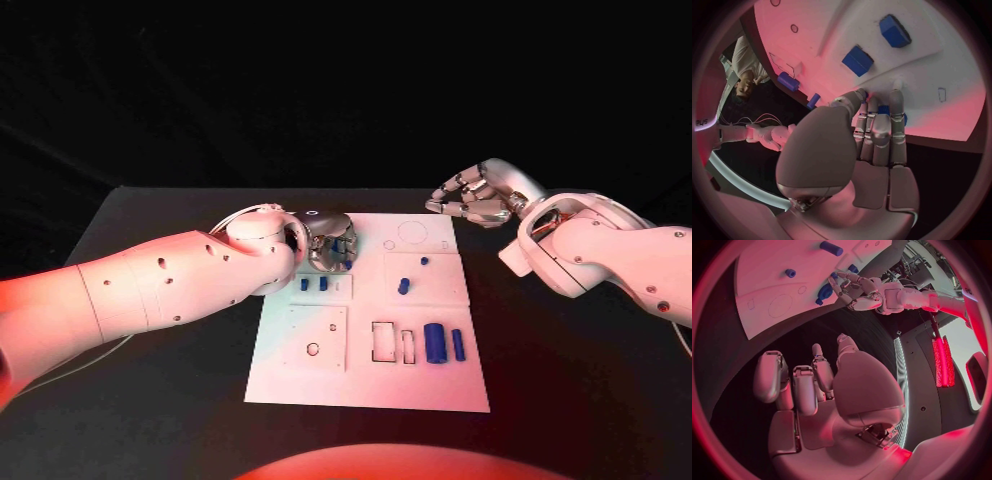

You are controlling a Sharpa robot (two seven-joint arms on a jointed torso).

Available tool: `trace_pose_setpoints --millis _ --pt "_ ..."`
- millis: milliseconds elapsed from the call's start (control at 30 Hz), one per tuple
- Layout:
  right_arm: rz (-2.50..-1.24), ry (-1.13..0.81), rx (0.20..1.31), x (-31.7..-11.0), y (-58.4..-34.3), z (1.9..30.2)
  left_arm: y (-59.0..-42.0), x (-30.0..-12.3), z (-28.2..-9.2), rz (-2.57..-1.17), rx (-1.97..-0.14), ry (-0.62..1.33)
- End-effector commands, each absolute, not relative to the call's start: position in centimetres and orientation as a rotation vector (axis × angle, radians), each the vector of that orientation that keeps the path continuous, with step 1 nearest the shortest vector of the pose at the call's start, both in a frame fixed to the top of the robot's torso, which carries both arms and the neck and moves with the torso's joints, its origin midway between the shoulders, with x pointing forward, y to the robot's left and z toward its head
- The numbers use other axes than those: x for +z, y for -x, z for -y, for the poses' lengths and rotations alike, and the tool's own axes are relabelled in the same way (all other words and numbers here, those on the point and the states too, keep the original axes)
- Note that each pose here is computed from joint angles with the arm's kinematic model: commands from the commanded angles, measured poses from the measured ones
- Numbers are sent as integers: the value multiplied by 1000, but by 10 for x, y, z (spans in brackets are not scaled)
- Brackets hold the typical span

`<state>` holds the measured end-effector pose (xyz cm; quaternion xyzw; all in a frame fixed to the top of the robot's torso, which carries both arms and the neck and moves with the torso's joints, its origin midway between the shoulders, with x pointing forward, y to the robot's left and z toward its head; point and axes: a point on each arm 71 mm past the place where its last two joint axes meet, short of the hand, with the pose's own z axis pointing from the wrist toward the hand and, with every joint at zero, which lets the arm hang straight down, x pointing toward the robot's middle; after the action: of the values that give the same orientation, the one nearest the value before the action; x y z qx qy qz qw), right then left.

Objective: Assemble the parts on the task board

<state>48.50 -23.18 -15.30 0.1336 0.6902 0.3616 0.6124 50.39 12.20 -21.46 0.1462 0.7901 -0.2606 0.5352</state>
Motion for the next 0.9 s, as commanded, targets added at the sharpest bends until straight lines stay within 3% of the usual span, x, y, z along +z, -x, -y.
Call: trace_pose_setpoints --millis 33,900 --pt "-1585 -301 836 -152 -485 231 -503 -220 -122 -1918 -611 -343" --pt "-1587 -299 838 -153 -484 231 -503 -221 -121 -1914 -636 -321"
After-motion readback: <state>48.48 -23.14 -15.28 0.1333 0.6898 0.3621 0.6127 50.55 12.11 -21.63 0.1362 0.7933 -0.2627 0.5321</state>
